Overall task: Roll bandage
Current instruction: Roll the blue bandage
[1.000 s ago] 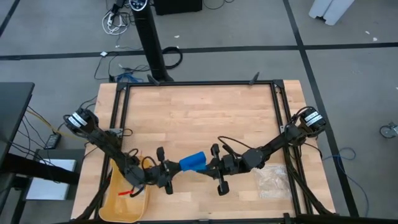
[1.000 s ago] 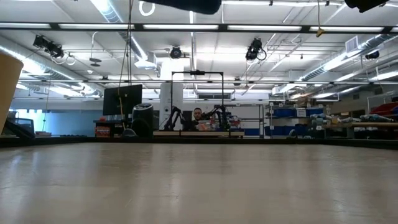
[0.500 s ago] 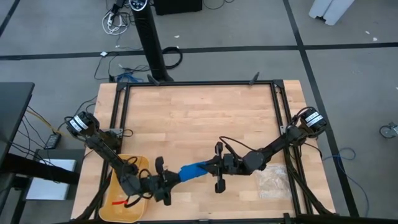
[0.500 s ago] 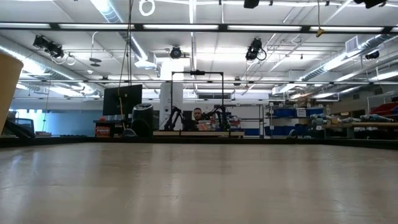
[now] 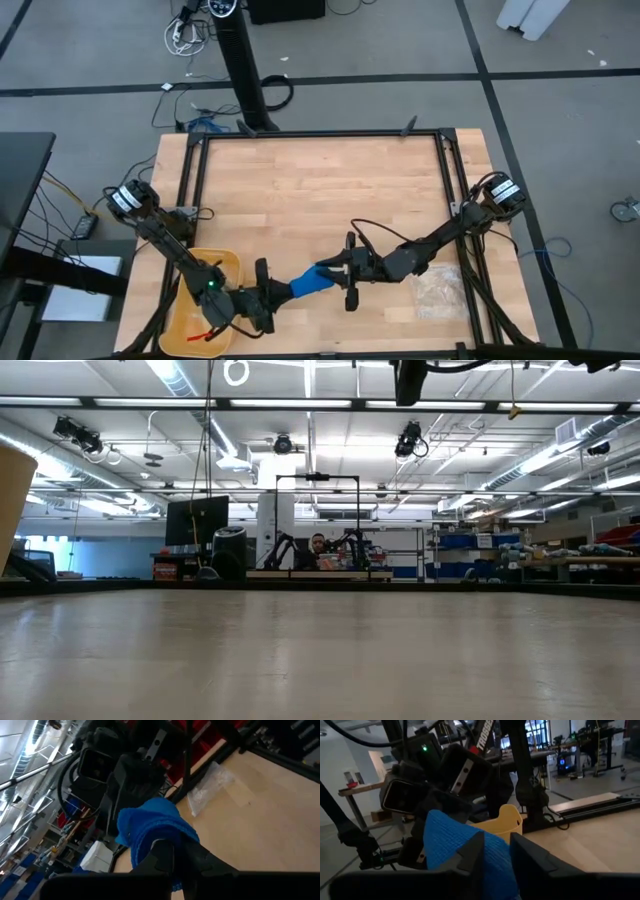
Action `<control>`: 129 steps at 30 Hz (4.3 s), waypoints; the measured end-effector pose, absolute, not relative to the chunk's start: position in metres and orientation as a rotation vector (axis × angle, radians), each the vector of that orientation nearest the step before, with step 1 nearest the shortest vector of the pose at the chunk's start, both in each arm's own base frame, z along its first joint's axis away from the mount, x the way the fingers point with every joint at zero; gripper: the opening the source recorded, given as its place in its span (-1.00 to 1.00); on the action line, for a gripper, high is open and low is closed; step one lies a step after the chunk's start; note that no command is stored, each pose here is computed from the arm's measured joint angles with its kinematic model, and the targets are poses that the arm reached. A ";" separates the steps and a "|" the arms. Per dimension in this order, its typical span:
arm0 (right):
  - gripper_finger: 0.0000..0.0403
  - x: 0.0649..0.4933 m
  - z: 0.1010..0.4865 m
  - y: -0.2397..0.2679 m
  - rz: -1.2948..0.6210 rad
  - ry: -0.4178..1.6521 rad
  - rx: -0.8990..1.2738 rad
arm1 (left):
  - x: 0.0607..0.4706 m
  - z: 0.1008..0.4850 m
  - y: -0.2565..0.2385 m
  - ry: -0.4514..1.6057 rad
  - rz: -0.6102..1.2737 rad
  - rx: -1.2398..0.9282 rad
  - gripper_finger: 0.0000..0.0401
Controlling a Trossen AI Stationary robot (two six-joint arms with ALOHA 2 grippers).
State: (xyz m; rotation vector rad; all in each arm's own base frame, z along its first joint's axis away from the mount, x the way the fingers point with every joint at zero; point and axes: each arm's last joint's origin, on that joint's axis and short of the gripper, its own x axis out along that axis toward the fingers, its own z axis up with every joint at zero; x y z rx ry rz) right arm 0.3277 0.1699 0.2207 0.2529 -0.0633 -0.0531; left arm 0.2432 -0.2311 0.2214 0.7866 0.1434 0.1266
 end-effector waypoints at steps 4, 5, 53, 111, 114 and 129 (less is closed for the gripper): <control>-0.45 0.328 0.218 0.170 -0.049 -0.042 0.257 | 0.246 0.217 -0.234 0.159 0.106 0.814 -0.92; -0.45 0.328 0.218 0.170 -0.044 -0.039 0.249 | 0.247 0.215 -0.235 0.166 0.103 0.824 -0.92; -0.79 0.372 0.259 0.169 0.322 0.381 0.189 | 0.254 0.208 -0.246 0.183 -0.032 0.870 -0.92; -0.77 0.370 0.253 0.167 0.255 0.433 0.142 | 0.249 0.208 -0.252 0.170 -0.061 0.849 -0.90; -0.58 0.369 0.253 0.168 0.256 0.440 0.138 | 0.249 0.209 -0.252 0.164 -0.065 0.847 -0.90; -0.29 0.361 0.265 0.163 0.204 0.434 0.089 | 0.249 0.209 -0.252 0.159 -0.063 0.845 -0.90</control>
